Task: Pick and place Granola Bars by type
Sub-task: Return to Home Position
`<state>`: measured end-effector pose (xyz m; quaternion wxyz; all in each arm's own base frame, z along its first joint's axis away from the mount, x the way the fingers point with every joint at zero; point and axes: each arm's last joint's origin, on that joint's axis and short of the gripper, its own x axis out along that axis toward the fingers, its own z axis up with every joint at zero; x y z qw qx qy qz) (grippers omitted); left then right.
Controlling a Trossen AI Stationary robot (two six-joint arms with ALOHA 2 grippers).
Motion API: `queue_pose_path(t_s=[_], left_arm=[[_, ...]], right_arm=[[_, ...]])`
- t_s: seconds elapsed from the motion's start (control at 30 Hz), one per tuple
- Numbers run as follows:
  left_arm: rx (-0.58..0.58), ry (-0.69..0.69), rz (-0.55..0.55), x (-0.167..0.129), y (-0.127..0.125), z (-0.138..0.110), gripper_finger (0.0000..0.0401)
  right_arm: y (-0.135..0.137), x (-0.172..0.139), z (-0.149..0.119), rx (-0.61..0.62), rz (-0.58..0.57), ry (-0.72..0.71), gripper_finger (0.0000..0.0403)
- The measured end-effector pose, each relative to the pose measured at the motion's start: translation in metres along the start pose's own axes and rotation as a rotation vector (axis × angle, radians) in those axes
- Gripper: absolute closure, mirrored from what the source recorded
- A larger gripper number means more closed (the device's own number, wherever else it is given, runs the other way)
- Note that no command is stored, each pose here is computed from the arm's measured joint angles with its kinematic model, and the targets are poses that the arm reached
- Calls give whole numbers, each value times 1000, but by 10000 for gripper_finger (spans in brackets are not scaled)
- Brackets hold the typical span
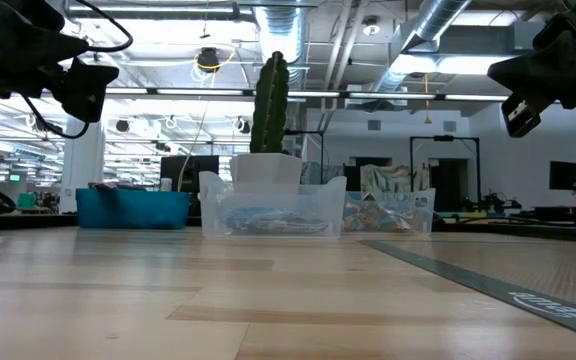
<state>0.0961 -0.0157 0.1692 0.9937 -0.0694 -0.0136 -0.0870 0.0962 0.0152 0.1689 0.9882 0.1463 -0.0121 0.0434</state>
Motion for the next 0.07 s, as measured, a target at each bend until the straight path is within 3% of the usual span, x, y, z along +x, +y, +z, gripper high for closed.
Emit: queue_pose_path(t_s=[0.07], left_arm=[[-3,0,0,0,0,0,195]], right_arm=[[0,0,0,0,-1,1,403]])
